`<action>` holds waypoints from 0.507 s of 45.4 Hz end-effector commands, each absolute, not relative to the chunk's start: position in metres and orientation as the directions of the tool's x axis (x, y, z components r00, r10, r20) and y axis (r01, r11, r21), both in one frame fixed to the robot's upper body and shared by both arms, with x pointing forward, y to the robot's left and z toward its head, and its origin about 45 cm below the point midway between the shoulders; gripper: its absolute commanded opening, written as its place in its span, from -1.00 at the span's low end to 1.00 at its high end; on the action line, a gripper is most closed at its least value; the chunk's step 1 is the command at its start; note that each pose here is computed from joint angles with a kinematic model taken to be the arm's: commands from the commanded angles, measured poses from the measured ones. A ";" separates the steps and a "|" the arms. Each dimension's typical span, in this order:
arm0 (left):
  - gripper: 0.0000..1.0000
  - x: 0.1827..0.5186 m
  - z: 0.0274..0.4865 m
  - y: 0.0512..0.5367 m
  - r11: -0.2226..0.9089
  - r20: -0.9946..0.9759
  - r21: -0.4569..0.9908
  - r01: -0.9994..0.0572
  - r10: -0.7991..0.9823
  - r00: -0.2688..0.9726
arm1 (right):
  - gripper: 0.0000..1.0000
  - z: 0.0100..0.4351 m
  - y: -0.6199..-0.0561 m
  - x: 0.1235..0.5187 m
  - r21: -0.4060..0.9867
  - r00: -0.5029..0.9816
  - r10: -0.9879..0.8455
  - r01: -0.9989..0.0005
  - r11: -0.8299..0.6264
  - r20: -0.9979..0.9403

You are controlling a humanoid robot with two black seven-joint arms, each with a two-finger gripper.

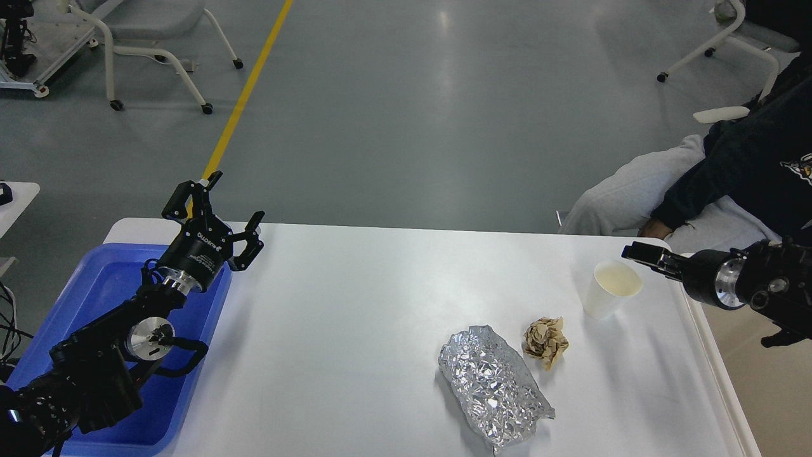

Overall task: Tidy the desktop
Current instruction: 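Grasp the white paper cup with the right gripper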

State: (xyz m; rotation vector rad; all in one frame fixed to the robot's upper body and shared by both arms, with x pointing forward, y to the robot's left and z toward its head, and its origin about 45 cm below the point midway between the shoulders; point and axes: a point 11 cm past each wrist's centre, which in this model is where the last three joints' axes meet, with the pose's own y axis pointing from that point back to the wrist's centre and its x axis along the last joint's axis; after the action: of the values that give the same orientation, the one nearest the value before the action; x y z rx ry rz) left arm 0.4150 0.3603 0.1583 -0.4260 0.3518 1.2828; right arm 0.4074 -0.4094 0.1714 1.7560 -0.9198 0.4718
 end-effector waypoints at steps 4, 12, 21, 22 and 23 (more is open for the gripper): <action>1.00 0.415 0.158 0.360 0.226 -0.480 -0.109 -0.968 0.841 0.250 | 1.00 0.153 -0.407 0.412 0.655 0.663 -0.262 -0.744 -0.130 0.701; 1.00 0.415 0.158 0.361 0.225 -0.479 -0.109 -0.968 0.841 0.250 | 1.00 0.144 -0.409 0.409 0.675 0.683 -0.224 -0.728 -0.121 0.696; 1.00 0.415 0.158 0.361 0.225 -0.479 -0.109 -0.968 0.841 0.250 | 1.00 0.136 -0.405 0.409 0.681 0.689 -0.214 -0.722 -0.122 0.692; 1.00 0.415 0.158 0.360 0.226 -0.480 -0.109 -0.968 0.841 0.250 | 1.00 0.136 -0.404 0.410 0.680 0.688 -0.215 -0.723 -0.124 0.693; 1.00 0.415 0.158 0.360 0.226 -0.480 -0.109 -0.968 0.841 0.251 | 1.00 0.135 -0.404 0.411 0.678 0.686 -0.214 -0.725 -0.124 0.695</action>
State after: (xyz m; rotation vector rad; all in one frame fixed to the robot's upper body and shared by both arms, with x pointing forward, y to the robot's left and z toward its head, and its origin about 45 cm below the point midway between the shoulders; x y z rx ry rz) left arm 0.4150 0.3603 0.1583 -0.4260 0.3517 1.2829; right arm 0.4094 -0.4072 0.1447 1.6855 -0.7924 0.5088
